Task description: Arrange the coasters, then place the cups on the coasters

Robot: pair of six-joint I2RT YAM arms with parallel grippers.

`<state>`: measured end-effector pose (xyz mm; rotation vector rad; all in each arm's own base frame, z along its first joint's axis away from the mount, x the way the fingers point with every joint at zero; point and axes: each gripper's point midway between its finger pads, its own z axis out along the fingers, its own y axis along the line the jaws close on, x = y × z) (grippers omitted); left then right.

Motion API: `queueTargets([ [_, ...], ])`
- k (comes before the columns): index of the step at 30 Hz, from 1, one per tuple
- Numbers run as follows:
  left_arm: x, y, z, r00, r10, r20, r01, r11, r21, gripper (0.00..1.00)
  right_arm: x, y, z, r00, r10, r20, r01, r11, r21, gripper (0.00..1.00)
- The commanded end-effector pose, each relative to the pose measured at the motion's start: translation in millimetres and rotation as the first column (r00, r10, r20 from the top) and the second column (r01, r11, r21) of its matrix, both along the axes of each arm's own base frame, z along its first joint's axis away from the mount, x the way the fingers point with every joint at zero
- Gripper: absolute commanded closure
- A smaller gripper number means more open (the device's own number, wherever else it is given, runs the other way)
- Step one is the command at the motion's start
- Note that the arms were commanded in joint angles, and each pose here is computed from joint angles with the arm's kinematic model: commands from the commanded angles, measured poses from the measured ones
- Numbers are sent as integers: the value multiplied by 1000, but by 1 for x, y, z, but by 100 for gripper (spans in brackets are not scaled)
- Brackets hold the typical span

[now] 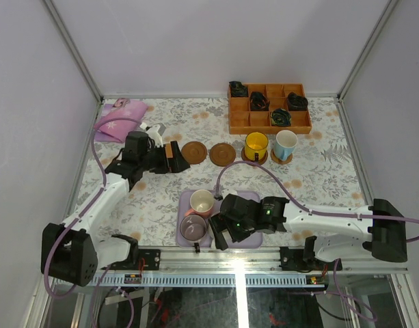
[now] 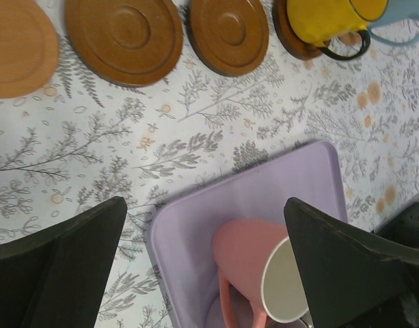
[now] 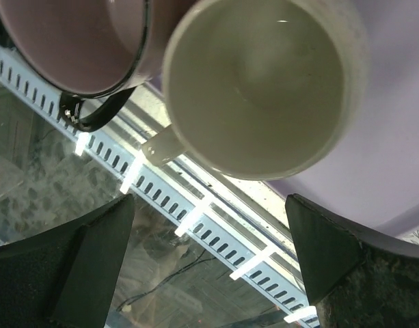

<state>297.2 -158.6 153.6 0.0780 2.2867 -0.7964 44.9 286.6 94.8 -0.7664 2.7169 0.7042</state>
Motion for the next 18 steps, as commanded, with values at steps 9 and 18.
queueTargets([
  [9, -40, -17, 22, 995, -101, 22, 100, 994, 38, 1, 25, 10, -7, 988, -131, 84, 133, 991, -26, 1],
  [18, -59, -18, 16, 994, -109, -10, 109, 994, 29, 2, 29, 17, -1, 980, -181, 79, 181, 983, 6, 1],
])
